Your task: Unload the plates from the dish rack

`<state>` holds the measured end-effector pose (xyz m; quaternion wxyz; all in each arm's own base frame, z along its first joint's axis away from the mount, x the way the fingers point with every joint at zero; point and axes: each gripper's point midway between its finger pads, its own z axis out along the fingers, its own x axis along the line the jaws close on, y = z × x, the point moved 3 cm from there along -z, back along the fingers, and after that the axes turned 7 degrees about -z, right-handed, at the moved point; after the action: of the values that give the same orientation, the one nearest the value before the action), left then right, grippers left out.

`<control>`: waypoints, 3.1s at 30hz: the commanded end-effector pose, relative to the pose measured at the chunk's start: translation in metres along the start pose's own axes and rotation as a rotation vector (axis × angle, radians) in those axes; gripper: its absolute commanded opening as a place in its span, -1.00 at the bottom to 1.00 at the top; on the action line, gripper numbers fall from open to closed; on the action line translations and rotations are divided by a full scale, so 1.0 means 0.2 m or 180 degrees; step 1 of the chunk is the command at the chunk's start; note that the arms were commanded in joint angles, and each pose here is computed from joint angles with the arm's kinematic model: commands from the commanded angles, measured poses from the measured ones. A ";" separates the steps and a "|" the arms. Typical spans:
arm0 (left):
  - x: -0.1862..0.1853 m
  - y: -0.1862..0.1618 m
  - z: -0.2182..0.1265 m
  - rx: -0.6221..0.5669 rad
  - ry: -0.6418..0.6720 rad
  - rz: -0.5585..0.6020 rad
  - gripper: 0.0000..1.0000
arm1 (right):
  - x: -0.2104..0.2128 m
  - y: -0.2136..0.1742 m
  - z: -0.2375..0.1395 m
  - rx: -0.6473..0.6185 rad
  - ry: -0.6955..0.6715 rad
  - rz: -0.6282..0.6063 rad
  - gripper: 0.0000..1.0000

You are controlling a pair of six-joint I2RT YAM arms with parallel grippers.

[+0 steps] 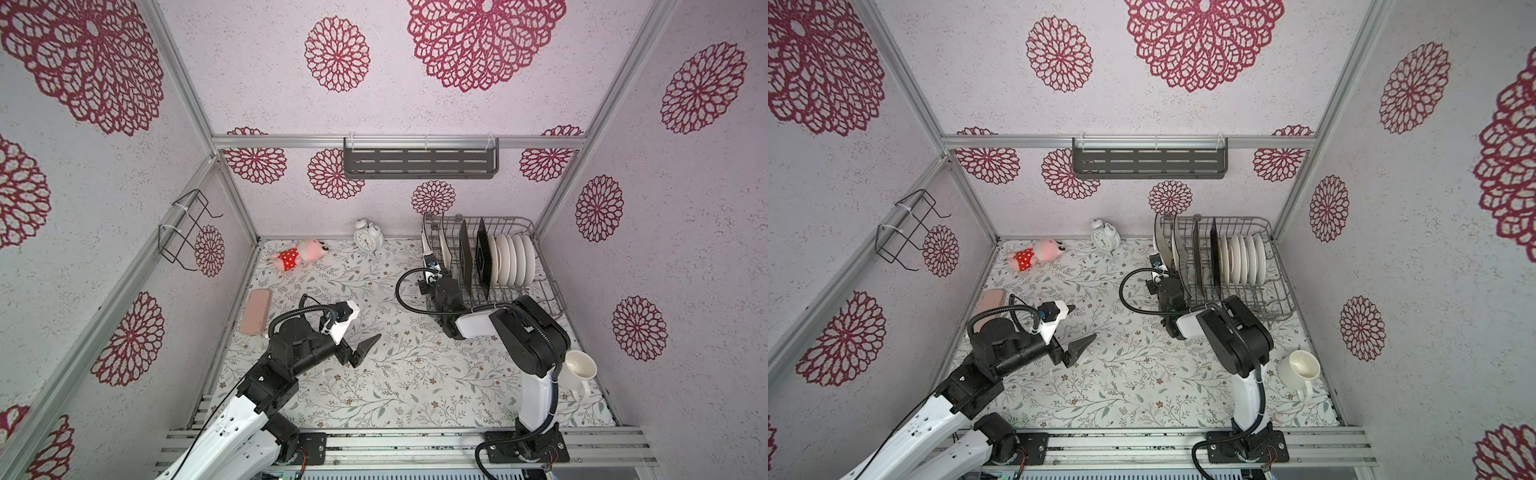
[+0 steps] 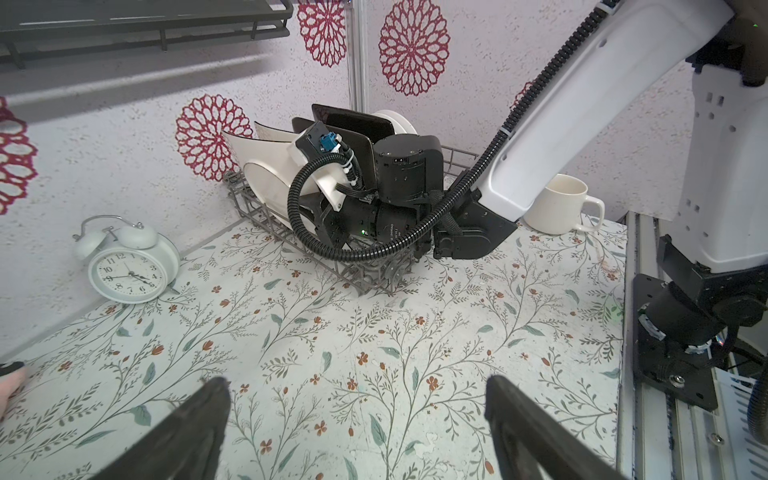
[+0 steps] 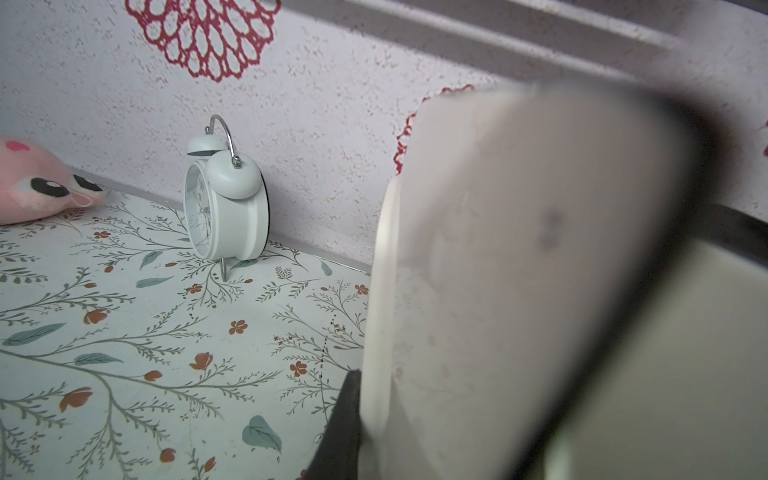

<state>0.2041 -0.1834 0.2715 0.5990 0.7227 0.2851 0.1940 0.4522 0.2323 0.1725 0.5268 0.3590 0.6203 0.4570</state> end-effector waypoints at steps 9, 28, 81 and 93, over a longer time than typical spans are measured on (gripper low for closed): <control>-0.01 0.00 -0.02 -0.0008 -0.0001 0.0127 0.95 | -0.23 0.67 -0.16 -0.1247 -0.0190 0.0454 -1.00; 0.03 0.14 -0.12 -0.0340 0.0326 0.0086 0.95 | -0.12 0.93 -0.38 -0.1475 0.0310 0.0147 -1.00; 0.37 0.35 -0.03 0.0096 -0.0479 -0.1893 0.87 | 0.75 1.04 -0.67 -0.1455 -0.0840 -0.1948 -1.00; 0.44 0.26 -0.04 0.0080 -0.0087 -0.1953 0.86 | 0.75 1.01 -0.66 -0.1396 -0.0929 -0.2026 -1.00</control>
<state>0.2739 -0.1368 0.3088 0.6194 0.6195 0.4794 -0.0531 0.2997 0.4380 0.2273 0.7492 -0.0065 0.6110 0.2555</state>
